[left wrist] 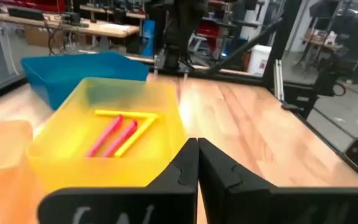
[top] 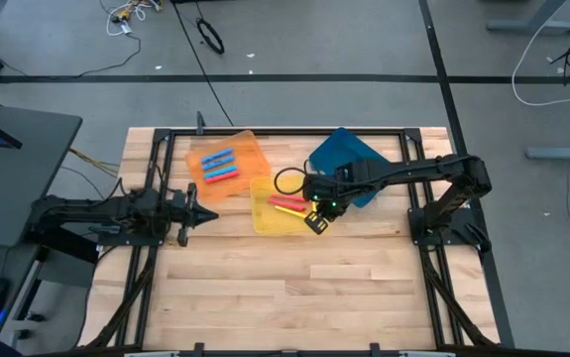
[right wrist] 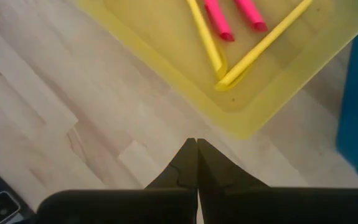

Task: Pick & Place Markers
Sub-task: Return to Home Position

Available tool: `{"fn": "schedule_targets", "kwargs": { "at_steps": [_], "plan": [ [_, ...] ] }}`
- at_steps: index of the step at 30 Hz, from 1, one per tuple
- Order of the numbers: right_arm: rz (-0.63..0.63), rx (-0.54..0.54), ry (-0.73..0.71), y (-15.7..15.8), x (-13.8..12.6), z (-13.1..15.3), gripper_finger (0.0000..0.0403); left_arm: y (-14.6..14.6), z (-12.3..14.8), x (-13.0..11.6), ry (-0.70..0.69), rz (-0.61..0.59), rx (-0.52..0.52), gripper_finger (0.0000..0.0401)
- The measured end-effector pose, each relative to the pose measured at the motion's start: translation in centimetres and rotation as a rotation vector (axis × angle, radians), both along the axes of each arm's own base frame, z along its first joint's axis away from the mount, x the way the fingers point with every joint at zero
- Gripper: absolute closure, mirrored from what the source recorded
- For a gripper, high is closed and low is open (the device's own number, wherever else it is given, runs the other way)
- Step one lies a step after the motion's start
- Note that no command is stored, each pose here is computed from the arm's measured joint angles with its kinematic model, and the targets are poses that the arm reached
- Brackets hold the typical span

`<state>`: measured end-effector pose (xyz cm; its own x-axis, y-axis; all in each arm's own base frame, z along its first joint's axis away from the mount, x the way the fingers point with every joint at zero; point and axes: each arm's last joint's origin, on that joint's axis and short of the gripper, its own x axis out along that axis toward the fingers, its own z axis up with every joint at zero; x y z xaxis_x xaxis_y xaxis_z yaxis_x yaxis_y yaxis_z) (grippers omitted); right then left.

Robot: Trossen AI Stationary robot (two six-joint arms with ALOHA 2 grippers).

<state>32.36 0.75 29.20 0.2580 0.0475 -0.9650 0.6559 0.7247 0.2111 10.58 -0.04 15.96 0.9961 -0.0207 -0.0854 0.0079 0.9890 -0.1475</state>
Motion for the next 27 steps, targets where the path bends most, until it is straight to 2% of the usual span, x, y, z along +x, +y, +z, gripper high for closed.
{"fn": "schedule_targets", "kwargs": {
  "at_steps": [9,12,15,20,27],
  "plan": [
    [0.076,0.012,-0.004,3.7,-0.2,0.0,0.0403,0.1,-0.3,0.0,0.033,0.033,-0.013,0.0396],
    [0.132,0.011,-0.055,5.1,0.0,0.2,0.0403,0.1,-0.3,0.0,0.037,0.048,-0.048,0.0396],
    [0.183,-0.026,-0.103,6.2,-0.3,0.8,0.0403,0.1,-0.4,0.0,0.039,0.045,-0.015,0.0396],
    [0.205,-0.065,-0.223,6.9,-2.5,2.1,0.0403,0.1,-0.2,0.0,0.019,0.044,0.004,0.0396],
    [0.106,-0.019,-0.489,5.9,-7.3,-0.2,0.0403,0.1,0.1,0.0,-0.010,0.045,0.004,0.0396]
  ]
}}
